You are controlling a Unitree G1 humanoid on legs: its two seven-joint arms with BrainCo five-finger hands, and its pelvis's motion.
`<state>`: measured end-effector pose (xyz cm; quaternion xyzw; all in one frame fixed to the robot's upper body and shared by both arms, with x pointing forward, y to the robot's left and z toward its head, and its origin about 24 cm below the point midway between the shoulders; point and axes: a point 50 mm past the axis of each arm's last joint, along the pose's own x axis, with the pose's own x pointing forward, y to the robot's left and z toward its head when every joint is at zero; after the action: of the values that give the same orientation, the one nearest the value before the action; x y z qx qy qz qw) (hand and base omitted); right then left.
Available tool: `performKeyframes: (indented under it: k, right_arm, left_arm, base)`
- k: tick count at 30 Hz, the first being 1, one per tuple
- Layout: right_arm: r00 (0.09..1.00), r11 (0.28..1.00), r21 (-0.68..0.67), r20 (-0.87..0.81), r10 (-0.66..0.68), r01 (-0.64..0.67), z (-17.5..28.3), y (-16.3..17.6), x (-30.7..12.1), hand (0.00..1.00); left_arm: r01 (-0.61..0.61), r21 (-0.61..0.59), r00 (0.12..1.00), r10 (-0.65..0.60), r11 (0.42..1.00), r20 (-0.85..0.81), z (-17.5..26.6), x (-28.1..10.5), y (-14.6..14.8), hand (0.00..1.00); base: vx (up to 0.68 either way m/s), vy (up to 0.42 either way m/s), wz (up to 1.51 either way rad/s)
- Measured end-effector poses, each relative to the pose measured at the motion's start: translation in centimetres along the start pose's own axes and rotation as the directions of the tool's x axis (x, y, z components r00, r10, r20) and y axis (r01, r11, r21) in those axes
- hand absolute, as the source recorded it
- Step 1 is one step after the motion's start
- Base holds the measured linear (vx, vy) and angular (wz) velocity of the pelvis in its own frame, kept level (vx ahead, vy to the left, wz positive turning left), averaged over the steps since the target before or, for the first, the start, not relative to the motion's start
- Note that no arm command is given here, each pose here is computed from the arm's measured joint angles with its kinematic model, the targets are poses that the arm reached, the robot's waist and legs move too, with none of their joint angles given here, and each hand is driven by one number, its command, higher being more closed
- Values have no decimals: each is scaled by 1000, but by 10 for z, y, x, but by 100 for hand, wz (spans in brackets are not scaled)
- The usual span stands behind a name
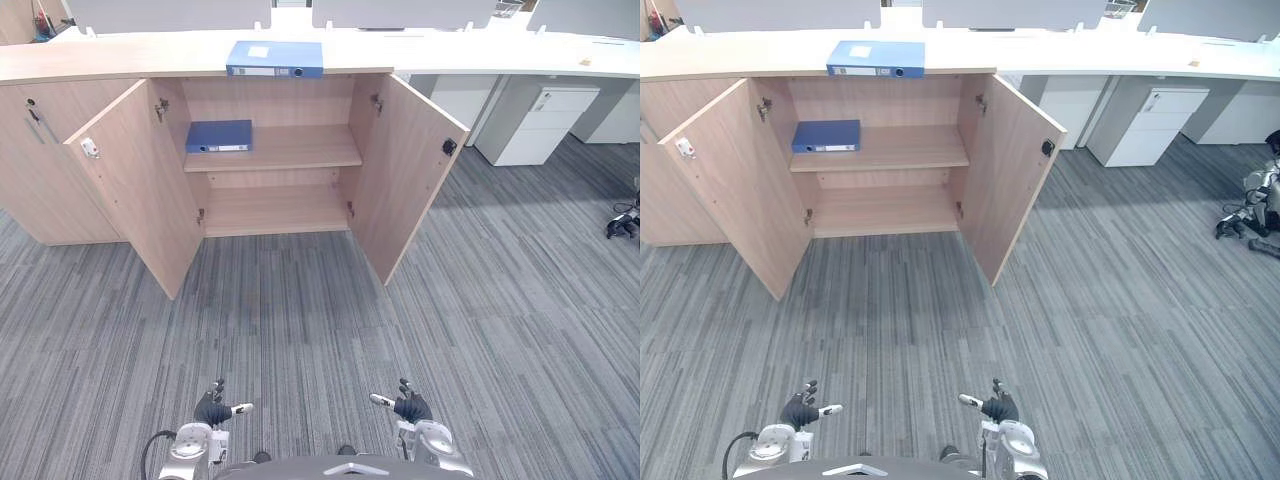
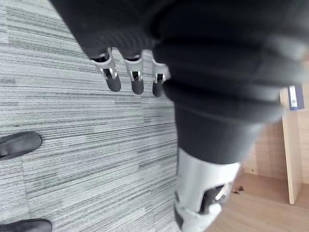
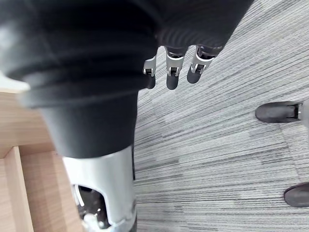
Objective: Walk over to the cabinet, pick up the folder, carry it to the office cabinet, place the folder inside the office cabinet, then close the office cabinet door
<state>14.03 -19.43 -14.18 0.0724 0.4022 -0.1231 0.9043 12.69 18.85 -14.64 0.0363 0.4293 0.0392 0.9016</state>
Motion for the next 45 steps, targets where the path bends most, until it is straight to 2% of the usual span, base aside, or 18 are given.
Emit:
performKeyframes:
  k: [7, 21, 45]
  right_arm:
    - [997, 1000, 20, -79, 9, -8, -22, 1, -6, 0]
    - [995, 1000, 28, -103, 12, -9, -27, 1, -7, 0]
    - [996, 999, -7, -86, 37, -38, -14, 6, -1, 0]
  left_arm:
    - [19, 15, 999, -18, 1000, -49, -13, -3, -7, 0]
    - [61, 42, 997, -59, 997, -56, -13, -3, -12, 0]
    - [75, 77, 996, -72, 994, -44, -7, 0, -11, 0]
  base:
    - [-23, 0, 0]
    - [5, 0, -2]
    - [21, 6, -11]
